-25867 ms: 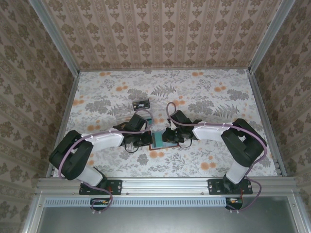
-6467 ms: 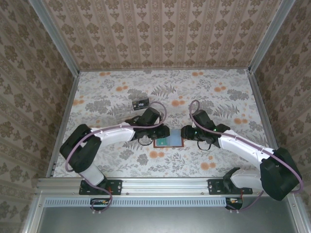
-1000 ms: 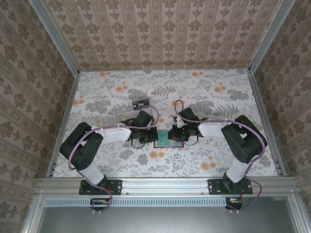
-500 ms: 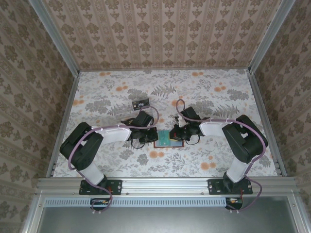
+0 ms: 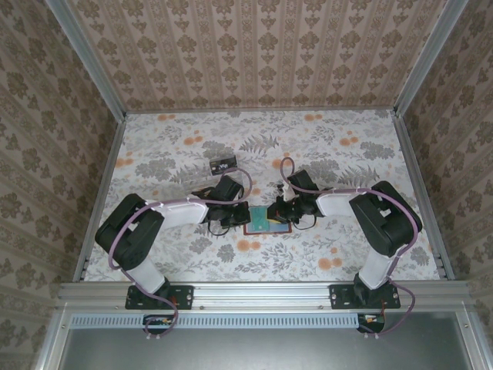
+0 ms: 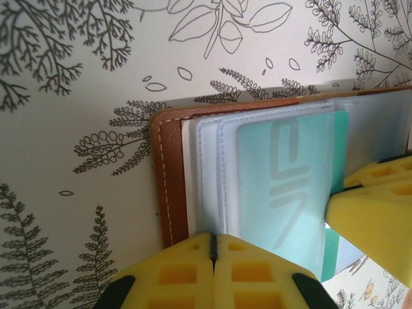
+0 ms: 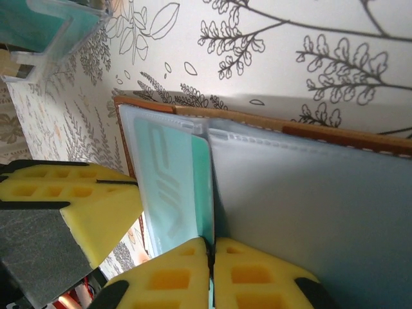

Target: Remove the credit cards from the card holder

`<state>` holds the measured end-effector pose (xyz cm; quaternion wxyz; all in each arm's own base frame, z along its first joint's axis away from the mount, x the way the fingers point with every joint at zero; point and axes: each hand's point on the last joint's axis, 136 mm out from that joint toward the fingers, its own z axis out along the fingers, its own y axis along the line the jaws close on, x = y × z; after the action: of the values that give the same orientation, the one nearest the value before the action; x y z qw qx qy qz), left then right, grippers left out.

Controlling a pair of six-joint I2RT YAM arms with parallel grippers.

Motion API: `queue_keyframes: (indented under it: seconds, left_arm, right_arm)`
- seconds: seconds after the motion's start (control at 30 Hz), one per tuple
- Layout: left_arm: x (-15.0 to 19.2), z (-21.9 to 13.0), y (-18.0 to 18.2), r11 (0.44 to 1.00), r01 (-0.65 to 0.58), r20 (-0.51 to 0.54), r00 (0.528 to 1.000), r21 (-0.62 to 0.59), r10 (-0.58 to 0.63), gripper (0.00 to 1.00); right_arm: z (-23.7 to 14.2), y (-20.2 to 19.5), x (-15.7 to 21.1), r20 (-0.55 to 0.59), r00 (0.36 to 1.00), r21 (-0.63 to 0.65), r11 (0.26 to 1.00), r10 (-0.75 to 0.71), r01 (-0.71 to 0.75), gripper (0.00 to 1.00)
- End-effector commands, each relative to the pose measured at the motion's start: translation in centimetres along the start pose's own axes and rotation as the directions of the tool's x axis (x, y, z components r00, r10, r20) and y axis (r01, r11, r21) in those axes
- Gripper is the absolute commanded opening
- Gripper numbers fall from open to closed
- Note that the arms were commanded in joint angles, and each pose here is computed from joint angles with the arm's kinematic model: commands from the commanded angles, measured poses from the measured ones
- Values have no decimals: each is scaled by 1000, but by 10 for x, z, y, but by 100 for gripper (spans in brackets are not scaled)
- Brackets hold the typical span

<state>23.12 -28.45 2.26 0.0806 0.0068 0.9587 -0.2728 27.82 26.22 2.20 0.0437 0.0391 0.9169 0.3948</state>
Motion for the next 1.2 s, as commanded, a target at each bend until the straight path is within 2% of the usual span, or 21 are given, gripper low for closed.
queue_keyframes:
  seconds: [0.0,0.57,0.7,0.9,1.03,1.17]
  left_arm:
    - [18,8,29,993,28,-65,997,-116,-36,0]
    - [21,5,34,992,34,-67,997,-121,-43,0]
    - [20,5,31,993,29,-66,997,-114,-37,0]
    - [15,2,23,996,19,-55,998,-92,-24,0]
    - [7,-9,12,998,10,-25,1000,-63,-12,0]
    - [-9,-32,-12,1000,-9,42,999,6,9,21]
  right_arm:
    - [1,-18,8,-12,999,38,998,40,-40,7]
    - [-26,-43,13,12,997,57,996,74,-75,4]
    - [-36,-40,10,35,997,36,997,66,-67,0]
    - [-52,-25,3,70,997,-20,999,37,-36,0]
    - [-67,-18,1,95,995,-14,1000,16,-15,0]
    - [-84,-10,-1,124,992,13,1000,-6,4,0]
